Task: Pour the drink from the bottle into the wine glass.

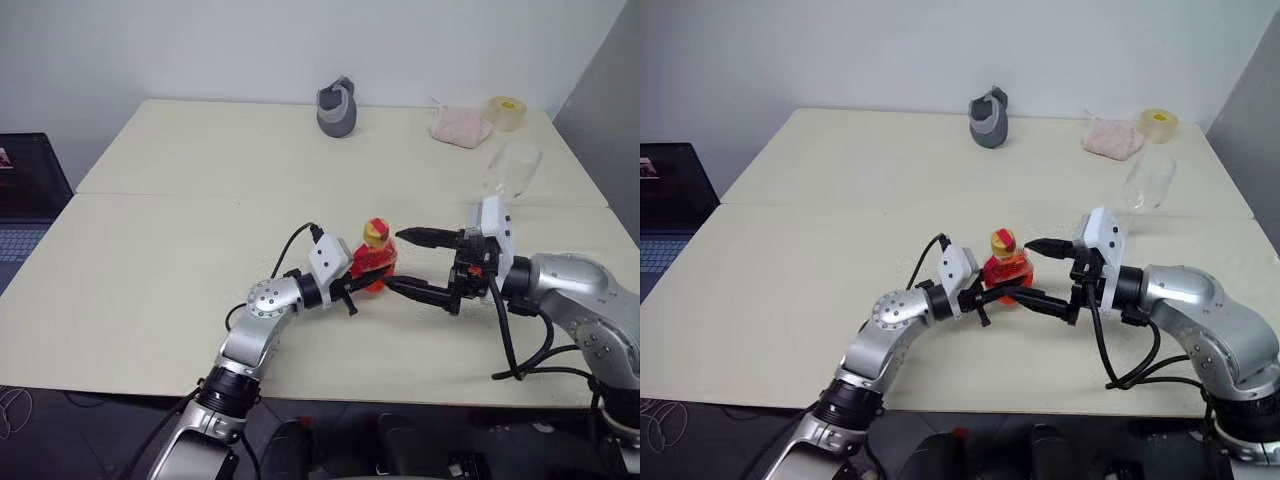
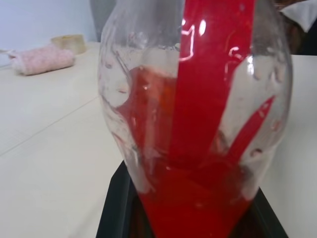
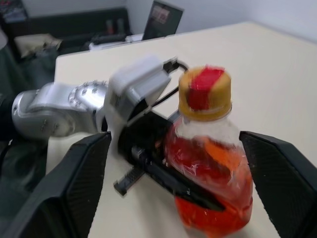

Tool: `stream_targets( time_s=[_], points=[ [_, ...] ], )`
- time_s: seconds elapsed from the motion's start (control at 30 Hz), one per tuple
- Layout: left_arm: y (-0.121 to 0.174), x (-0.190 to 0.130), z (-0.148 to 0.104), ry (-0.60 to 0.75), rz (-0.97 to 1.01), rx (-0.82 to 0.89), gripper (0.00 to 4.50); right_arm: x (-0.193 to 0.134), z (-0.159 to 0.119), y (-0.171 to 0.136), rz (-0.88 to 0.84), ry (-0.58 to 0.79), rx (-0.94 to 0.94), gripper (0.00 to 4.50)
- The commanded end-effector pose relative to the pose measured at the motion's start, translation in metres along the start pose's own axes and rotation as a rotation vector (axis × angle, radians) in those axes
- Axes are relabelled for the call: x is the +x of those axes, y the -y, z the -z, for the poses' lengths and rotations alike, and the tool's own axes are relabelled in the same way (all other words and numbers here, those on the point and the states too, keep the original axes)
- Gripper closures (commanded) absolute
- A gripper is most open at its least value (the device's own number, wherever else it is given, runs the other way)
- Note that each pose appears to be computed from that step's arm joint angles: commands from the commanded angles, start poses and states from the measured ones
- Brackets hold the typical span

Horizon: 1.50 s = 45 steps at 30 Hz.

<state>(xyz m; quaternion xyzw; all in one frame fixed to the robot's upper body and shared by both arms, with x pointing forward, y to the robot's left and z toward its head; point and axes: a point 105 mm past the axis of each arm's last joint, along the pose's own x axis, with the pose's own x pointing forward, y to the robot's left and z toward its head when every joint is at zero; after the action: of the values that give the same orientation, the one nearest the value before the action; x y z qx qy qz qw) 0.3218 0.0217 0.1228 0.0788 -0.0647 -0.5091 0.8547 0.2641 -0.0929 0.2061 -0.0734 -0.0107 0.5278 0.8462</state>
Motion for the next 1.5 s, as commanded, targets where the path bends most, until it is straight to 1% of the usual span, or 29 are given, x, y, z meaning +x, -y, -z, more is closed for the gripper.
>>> stream_targets(
  time_s=[0.03,0.1,0.17,0.3,0.57,0.67,0.8,0.93,1.07,1.23,1.37,1.43,1.5],
  points=[
    [-0.004,0.002,-0.014,0.052,-0.004,0.052,3.7,0.006,-0.013,-0.001,0.148,0.082,-0.076,0.23],
    [-0.001,0.002,-0.012,0.045,0.017,0.054,3.7,0.015,-0.013,0.003,0.267,0.109,-0.108,0.23],
    [0.002,0.003,-0.012,0.044,0.034,0.058,3.7,0.02,-0.014,0.003,0.312,0.123,-0.148,0.23],
    [0.005,0.005,-0.012,0.049,0.048,0.052,3.7,0.023,-0.015,0.005,0.324,0.126,-0.176,0.23],
    [0.007,0.002,-0.008,0.036,0.065,0.047,3.7,0.02,-0.021,0.012,0.336,0.16,-0.158,0.23],
    [0.007,0.002,-0.008,0.035,0.064,0.043,3.7,0.018,-0.021,0.018,0.366,0.164,-0.154,0.23],
    [0.008,0.0,-0.007,0.033,0.061,0.038,3.7,0.011,-0.017,0.028,0.402,0.144,-0.148,0.23],
    [0.006,-0.003,-0.007,0.029,0.047,0.034,3.7,-0.004,-0.013,0.037,0.417,0.105,-0.159,0.23],
    [0.001,-0.006,-0.006,0.025,0.026,0.029,3.7,-0.018,-0.013,0.041,0.398,0.071,-0.162,0.23],
    [-0.003,-0.008,-0.006,0.021,0.014,0.029,3.71,-0.022,-0.009,0.026,0.273,0.014,-0.149,0.23],
    [-0.005,-0.007,-0.007,0.024,0.008,0.032,3.71,-0.011,-0.013,-0.001,0.127,0.011,-0.123,0.23],
    [-0.005,-0.006,-0.008,0.026,0.008,0.032,3.71,-0.002,-0.019,-0.007,0.121,0.043,-0.127,0.23],
    [-0.004,-0.005,-0.007,0.026,0.009,0.031,3.71,0.009,-0.025,-0.003,0.171,0.07,-0.154,0.23]
  ],
)
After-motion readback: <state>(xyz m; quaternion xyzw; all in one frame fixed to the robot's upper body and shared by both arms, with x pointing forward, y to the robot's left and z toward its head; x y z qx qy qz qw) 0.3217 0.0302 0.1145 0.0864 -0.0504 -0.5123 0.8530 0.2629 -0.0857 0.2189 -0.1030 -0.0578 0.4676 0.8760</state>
